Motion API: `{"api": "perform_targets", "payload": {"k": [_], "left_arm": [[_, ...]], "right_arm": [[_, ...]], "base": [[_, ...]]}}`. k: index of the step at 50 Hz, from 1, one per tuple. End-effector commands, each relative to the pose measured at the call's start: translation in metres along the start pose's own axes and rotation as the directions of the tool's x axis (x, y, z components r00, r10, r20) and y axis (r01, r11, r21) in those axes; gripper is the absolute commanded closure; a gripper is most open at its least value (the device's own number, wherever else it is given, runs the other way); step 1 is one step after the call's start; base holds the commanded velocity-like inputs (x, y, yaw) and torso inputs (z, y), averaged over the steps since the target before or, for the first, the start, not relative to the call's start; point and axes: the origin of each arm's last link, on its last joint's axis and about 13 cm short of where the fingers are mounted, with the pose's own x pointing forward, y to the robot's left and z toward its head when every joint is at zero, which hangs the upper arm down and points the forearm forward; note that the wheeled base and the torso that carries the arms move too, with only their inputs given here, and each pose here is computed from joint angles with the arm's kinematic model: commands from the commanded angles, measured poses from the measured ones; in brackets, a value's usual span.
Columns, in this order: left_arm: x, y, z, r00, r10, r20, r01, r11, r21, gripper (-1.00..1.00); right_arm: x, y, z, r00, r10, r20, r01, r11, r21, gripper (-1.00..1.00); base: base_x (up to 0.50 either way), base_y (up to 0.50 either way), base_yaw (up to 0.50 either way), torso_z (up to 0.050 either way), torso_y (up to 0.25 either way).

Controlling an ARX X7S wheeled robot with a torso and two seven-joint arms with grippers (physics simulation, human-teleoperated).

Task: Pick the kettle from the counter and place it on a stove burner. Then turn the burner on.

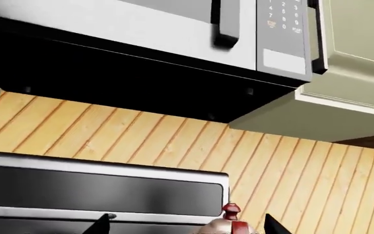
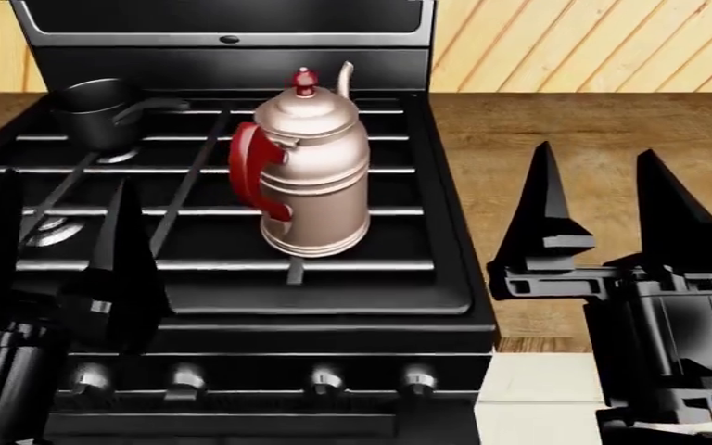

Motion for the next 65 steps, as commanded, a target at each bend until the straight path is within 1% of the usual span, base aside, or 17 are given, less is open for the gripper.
{"api": "perform_targets", "payload": {"k": [1, 3, 5, 13, 16, 17, 19, 25, 29, 32, 41, 46, 54, 60, 65], "left_arm": [[-0.001, 0.004, 0.001, 0.998, 0.061, 0.022, -0.061, 0.998, 0.001, -1.0], [0.001, 0.005, -0.002, 0.995, 0.1, 0.006, -0.1, 0.995, 0.028, -1.0], [0.002, 0.005, -0.004, 0.993, 0.119, -0.006, -0.118, 0.992, 0.051, -1.0], [0.006, -0.005, -0.016, 0.993, 0.105, -0.052, -0.097, 0.987, 0.131, -1.0], [0.008, -0.007, -0.018, 0.992, 0.109, -0.06, -0.1, 0.987, 0.128, -1.0], [0.008, -0.007, -0.018, 0.992, 0.113, -0.062, -0.105, 0.987, 0.126, -1.0], [0.009, -0.008, -0.017, 0.991, 0.114, -0.063, -0.106, 0.987, 0.122, -1.0], [0.019, -0.012, -0.011, 0.994, 0.101, -0.04, -0.095, 0.988, 0.119, -1.0], [0.027, -0.015, -0.005, 0.995, 0.095, -0.012, -0.093, 0.988, 0.125, -1.0], [0.031, -0.016, 0.001, 0.996, 0.093, 0.015, -0.095, 0.987, 0.126, -1.0], [0.029, -0.015, 0.002, 0.992, 0.108, 0.061, -0.117, 0.982, 0.15, -1.0], [0.027, -0.015, 0.006, 0.991, 0.104, 0.083, -0.116, 0.982, 0.152, -1.0], [0.027, -0.019, 0.005, 0.994, 0.076, 0.078, -0.089, 0.981, 0.174, -1.0], [0.027, -0.02, 0.004, 0.995, 0.068, 0.077, -0.08, 0.981, 0.177, -1.0], [0.027, -0.02, 0.004, 0.995, 0.067, 0.077, -0.079, 0.981, 0.176, -1.0]], "right_arm": [[0.001, 0.0, 0.0, 1.0, -0.019, -0.009, 0.019, 0.999, -0.026, -1.0], [0.001, 0.0, 0.0, 1.0, -0.023, -0.005, 0.022, 0.999, -0.035, -1.0], [0.001, 0.0, 0.0, 1.0, -0.025, -0.001, 0.025, 0.999, -0.04, -1.0], [0.002, 0.0, 0.0, 0.999, -0.035, 0.002, 0.035, 0.999, -0.04, -1.0], [0.001, -0.001, 0.0, 0.999, -0.036, 0.005, 0.036, 0.999, -0.033, -1.0], [0.001, -0.001, 0.0, 0.999, -0.035, 0.014, 0.035, 0.999, -0.019, -1.0], [0.001, -0.002, -0.001, 0.999, -0.032, 0.014, 0.032, 0.999, -0.018, -1.0], [0.0, -0.005, -0.001, 0.999, -0.031, 0.021, 0.031, 1.0, -0.004, -1.0], [-0.002, -0.005, -0.002, 1.0, -0.025, 0.011, 0.026, 0.999, -0.041, -1.0], [-0.005, -0.007, -0.003, 1.0, -0.029, -0.005, 0.029, 0.998, -0.053, -1.0], [-0.015, -0.011, -0.015, 0.996, -0.041, -0.08, 0.036, 0.997, -0.073, -1.0], [-0.017, -0.01, -0.022, 0.993, -0.043, -0.109, 0.035, 0.997, -0.072, -1.0], [-0.018, -0.011, -0.025, 0.991, -0.056, -0.121, 0.049, 0.997, -0.062, -1.0], [-0.019, -0.012, -0.024, 0.991, -0.062, -0.117, 0.055, 0.997, -0.059, -1.0], [-0.023, -0.011, -0.021, 0.993, -0.053, -0.102, 0.05, 0.998, -0.038, -1.0]], "base": [[-0.5, 0.24, 0.0, 0.0, 0.0], [-0.47, 0.38, 0.0, 0.0, 0.0], [-0.38, 0.44, 0.0, 0.0, 0.0], [-0.34, 0.47, 0.0, 0.0, 0.0], [-0.33, 0.46, 0.0, 0.0, 0.0], [0.0, 0.0, 0.0, 0.0, 0.0], [0.0, 0.0, 0.0, 0.0, 0.0], [0.0, 0.0, 0.0, 0.0, 0.0], [0.0, 0.0, 0.0, 0.0, 0.0], [0.0, 0.0, 0.0, 0.0, 0.0], [0.0, 0.0, 0.0, -0.002, -0.009], [0.0, 0.0, 0.0, -0.046, -0.11], [0.0, 0.0, 0.0, -0.05, -0.095], [0.0, 0.0, 0.0, -0.05, -0.099], [0.0, 0.0, 0.0, -0.05, -0.104]]}}
